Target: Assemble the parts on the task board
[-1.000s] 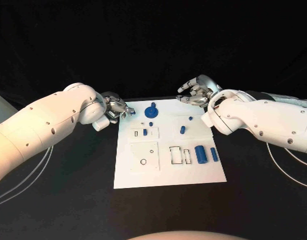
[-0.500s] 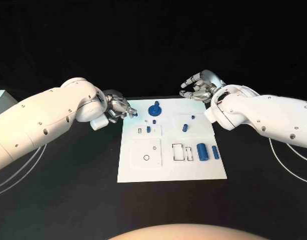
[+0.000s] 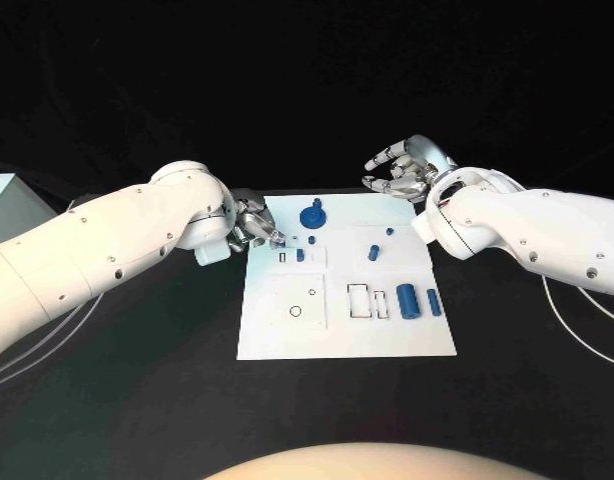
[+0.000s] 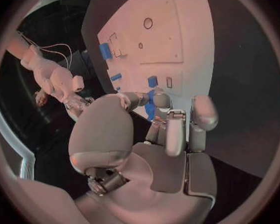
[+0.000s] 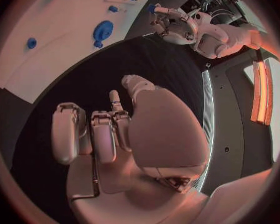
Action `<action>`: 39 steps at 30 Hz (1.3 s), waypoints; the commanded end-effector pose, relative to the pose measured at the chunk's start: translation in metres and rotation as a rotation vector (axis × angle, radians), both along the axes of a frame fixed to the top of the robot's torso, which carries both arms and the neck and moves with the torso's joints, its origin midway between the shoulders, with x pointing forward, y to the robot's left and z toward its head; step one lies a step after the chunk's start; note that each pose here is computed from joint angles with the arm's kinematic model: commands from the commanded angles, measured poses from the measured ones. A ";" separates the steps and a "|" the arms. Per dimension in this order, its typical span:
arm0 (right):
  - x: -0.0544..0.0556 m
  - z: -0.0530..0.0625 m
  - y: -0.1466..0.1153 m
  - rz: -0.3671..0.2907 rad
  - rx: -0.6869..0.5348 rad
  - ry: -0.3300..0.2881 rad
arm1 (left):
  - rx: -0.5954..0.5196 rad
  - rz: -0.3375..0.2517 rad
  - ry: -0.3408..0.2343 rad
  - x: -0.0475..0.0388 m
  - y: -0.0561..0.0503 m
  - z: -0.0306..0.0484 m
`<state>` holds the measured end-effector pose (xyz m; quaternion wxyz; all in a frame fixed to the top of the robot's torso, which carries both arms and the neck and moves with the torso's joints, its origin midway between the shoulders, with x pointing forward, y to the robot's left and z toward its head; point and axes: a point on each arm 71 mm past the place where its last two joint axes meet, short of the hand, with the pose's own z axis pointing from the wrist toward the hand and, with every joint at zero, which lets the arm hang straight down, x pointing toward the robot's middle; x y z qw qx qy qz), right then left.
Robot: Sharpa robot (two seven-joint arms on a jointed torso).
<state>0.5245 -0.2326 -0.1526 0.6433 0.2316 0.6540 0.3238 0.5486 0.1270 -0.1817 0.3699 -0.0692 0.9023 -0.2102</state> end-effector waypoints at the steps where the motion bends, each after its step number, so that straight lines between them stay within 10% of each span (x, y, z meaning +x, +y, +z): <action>1: -0.002 0.008 0.003 0.011 0.046 -0.110 | 0.047 -0.031 -0.003 -0.0012 -0.004 -0.0028; 14: -0.003 0.019 0.006 -0.015 0.201 -0.260 | 0.061 -0.025 0.013 0.0030 -0.009 -0.0104; 39: 0.001 0.017 0.007 0.009 0.420 -0.208 | 0.063 0.008 0.042 0.0081 -0.005 -0.0217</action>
